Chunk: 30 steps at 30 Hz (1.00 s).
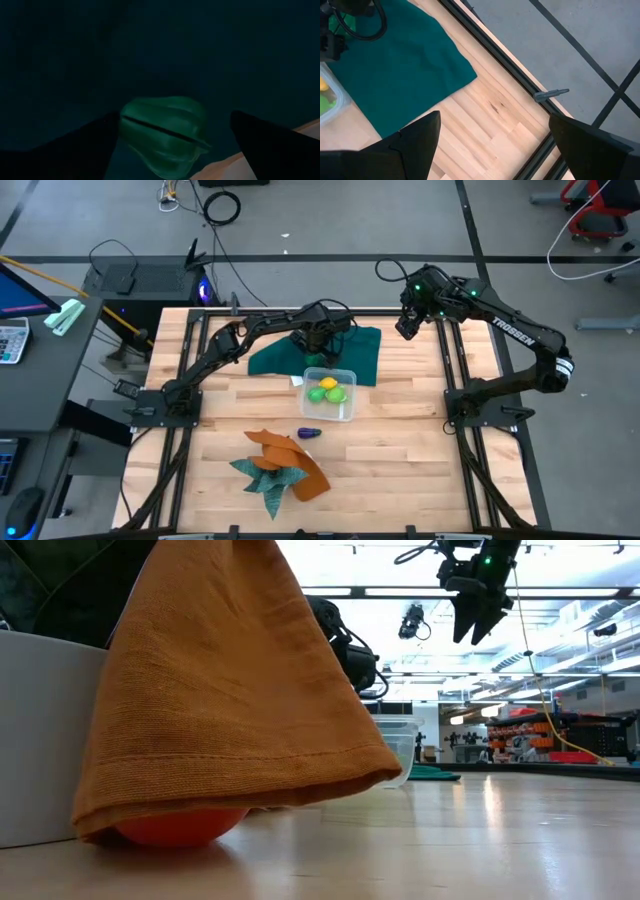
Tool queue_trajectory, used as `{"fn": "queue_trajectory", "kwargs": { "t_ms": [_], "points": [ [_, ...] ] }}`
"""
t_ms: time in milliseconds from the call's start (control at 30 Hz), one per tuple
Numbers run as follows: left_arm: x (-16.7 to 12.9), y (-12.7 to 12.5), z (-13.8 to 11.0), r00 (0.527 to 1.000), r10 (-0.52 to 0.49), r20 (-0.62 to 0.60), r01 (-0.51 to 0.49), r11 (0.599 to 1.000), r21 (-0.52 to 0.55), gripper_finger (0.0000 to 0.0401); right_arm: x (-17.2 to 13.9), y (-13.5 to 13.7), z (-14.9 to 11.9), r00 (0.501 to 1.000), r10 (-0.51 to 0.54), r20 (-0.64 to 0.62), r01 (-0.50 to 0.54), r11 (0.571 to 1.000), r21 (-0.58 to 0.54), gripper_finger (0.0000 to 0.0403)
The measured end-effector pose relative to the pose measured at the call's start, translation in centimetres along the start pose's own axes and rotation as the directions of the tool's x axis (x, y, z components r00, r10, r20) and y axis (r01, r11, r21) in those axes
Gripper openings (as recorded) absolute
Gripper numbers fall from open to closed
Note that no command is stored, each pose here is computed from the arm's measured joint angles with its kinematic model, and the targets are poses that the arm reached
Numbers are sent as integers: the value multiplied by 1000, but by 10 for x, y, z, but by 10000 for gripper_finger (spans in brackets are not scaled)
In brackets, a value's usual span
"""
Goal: Pick and placing Produce into tupperware
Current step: Put the bell pepper into the bin
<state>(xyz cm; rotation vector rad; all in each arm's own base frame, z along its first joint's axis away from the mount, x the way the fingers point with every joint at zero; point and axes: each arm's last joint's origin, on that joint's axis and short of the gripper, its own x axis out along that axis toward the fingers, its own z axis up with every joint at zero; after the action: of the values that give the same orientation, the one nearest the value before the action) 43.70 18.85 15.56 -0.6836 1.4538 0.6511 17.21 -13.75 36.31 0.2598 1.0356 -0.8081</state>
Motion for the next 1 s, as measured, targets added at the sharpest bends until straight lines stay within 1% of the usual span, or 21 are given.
{"fn": "queue_trajectory", "kwargs": {
  "t_ms": [367, 567, 700, 900, 1000],
  "points": [
    [0, 0, 1, 1000, 1, 14, -2, 1000, 15, 300, 0, 0, 1, 1000, 0, 6, 0, 1000, 1, 336],
    [0, -1, 1, 1000, 1, 17, -1, 1000, 16, 267, 0, 0, 1, 1000, 0, 6, 0, 1000, 1, 336],
    [0, -1, 1, 1000, 0, 17, -1, 1000, 26, 258, 0, 0, 1, 1000, 0, 6, 0, 1000, 1, 336],
    [0, -1, 1, 1000, 1, 16, -2, 999, 42, 268, 0, 0, 1, 1000, 0, 6, 0, 1000, 1, 336],
    [0, 0, 1, 1000, 2, 14, -2, 999, 42, 266, 0, 0, 1, 1000, 0, 6, 0, 1000, 1, 336]
  ]
}}
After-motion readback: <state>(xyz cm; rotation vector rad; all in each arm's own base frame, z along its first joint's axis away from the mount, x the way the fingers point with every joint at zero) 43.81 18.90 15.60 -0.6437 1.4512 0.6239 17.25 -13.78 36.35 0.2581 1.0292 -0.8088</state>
